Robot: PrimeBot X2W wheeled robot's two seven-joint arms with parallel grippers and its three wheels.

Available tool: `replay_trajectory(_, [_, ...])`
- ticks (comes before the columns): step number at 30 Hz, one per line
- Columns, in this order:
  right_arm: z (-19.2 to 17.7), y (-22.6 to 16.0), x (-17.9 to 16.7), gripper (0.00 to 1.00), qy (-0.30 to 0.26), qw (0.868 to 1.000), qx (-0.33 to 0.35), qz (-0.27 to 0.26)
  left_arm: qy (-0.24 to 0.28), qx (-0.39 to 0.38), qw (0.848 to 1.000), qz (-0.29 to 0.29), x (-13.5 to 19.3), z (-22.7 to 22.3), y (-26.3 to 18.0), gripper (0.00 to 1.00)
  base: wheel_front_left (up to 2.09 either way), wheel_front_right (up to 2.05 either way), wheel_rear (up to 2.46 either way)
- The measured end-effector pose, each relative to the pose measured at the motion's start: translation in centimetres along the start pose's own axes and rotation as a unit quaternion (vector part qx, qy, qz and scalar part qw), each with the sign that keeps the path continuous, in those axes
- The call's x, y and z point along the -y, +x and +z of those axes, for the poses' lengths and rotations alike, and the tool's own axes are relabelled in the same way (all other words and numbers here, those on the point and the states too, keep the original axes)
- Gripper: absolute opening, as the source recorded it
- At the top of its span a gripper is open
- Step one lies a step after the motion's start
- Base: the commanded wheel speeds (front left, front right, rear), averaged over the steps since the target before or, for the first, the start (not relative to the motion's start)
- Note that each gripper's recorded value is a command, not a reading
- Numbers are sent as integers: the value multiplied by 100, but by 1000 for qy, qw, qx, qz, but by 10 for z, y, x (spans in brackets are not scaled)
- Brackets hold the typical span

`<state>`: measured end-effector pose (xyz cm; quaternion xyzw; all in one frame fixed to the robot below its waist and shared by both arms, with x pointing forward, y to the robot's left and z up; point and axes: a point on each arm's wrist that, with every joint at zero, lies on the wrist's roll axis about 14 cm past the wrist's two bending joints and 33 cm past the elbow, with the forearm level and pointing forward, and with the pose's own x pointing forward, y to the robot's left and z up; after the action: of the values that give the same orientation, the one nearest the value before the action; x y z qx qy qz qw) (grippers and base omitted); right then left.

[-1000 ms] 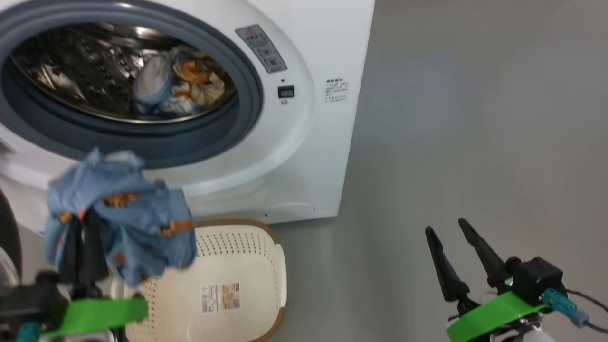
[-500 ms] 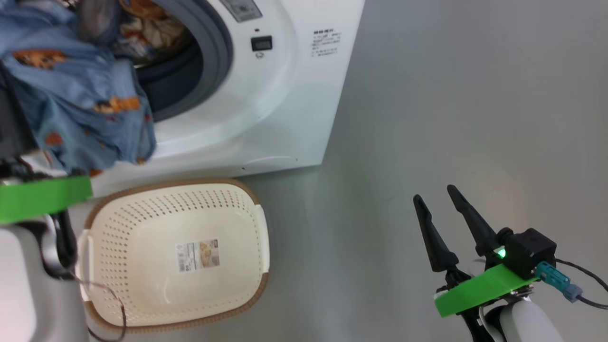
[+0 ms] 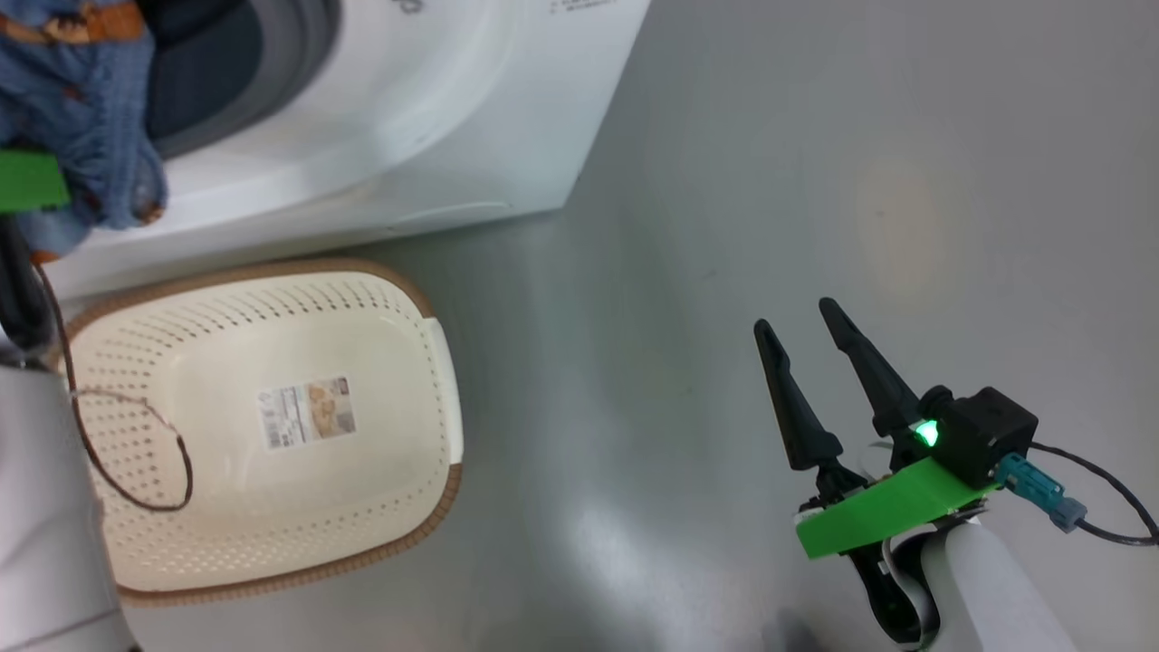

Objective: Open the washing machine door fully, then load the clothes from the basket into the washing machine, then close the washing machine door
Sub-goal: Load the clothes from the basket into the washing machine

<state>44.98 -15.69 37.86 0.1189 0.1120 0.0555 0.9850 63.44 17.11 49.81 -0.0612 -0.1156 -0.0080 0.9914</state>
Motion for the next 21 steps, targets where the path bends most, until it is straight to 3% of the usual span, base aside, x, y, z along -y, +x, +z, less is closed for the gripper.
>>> replay_trajectory(10, [-30,7,13,100,6,999,-36,-16,-2,-113,993,-19,5,-99,17,0,0,0,0])
replay_trajectory(21, [-48,8,8,100,14,998,-58,-10,9,-147,988,-41,11,-104,67,0,0,0,0])
